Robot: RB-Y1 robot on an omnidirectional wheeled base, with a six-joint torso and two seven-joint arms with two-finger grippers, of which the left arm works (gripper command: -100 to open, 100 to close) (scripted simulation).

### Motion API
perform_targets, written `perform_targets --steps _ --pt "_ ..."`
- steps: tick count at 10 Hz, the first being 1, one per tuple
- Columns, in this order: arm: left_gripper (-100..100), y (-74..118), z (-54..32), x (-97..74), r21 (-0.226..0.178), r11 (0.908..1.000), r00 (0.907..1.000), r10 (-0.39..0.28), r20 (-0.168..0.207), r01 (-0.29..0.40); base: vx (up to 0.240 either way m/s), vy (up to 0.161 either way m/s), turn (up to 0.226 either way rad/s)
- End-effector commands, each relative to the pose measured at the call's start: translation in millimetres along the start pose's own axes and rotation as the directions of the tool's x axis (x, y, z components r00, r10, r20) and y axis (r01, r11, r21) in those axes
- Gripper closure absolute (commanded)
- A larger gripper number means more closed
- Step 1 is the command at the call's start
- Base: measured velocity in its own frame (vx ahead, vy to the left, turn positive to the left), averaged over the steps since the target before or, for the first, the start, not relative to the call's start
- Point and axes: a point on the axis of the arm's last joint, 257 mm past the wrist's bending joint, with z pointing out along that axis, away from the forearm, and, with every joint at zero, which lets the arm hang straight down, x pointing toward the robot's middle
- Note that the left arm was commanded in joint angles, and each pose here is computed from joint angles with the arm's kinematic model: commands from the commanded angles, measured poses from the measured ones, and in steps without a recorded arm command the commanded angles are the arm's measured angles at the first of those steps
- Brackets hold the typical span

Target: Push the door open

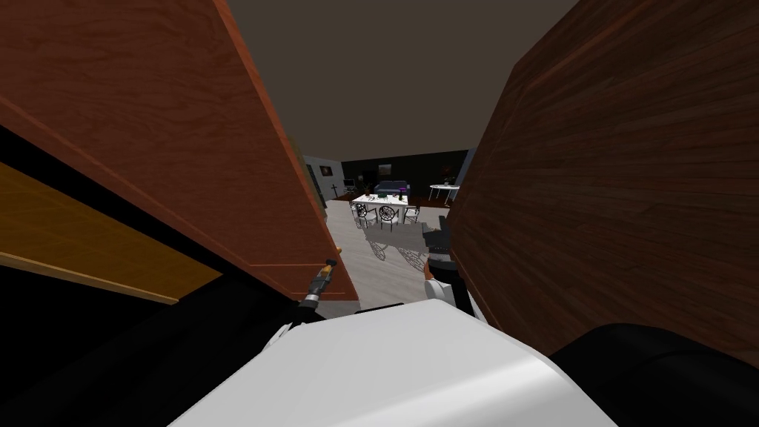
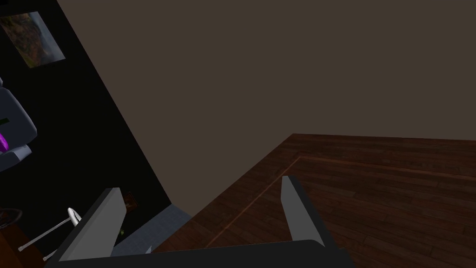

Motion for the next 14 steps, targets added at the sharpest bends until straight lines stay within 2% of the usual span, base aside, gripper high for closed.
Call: perform_targets --steps 1,4,5,7,8,10,11,13,14 --pt "100 0.1 1.6 -2.0 -0.005 0.9991 0.999 -0.043 0.008 0.043 0.021 0.006 0.001" --pt "100 0.8 3.2 -4.0 -0.018 0.9906 0.9906 -0.136 0.02 0.136 0.032 0.003 -0.009" --pt "100 1.0 3.7 -4.7 -0.022 0.9857 0.9857 -0.167 0.025 0.167 0.038 0.002 -0.008" --pt "100 1.6 5.1 -6.5 -0.032 0.9704 0.9704 -0.238 0.039 0.24 0.044 0.007 -0.018" --pt "100 1.6 5.1 -6.5 -0.031 0.9678 0.9678 -0.249 0.039 0.25 0.032 -0.001 -0.011" --pt "100 2.3 6.5 -8.3 -0.039 0.9444 0.9444 -0.324 0.055 0.326 0.031 0.004 -0.008" --pt "100 2.3 6.5 -8.3 -0.039 0.9422 0.9422 -0.33 0.055 0.333 0.029 0.001 -0.007" --pt "100 3.1 8.0 -10.3 -0.047 0.9095 0.9094 -0.409 0.076 0.413 0.047 0.006 -0.009" --pt "100 3.1 8.0 -10.3 -0.046 0.9039 0.9037 -0.421 0.076 0.425 0.038 0.007 -0.017"
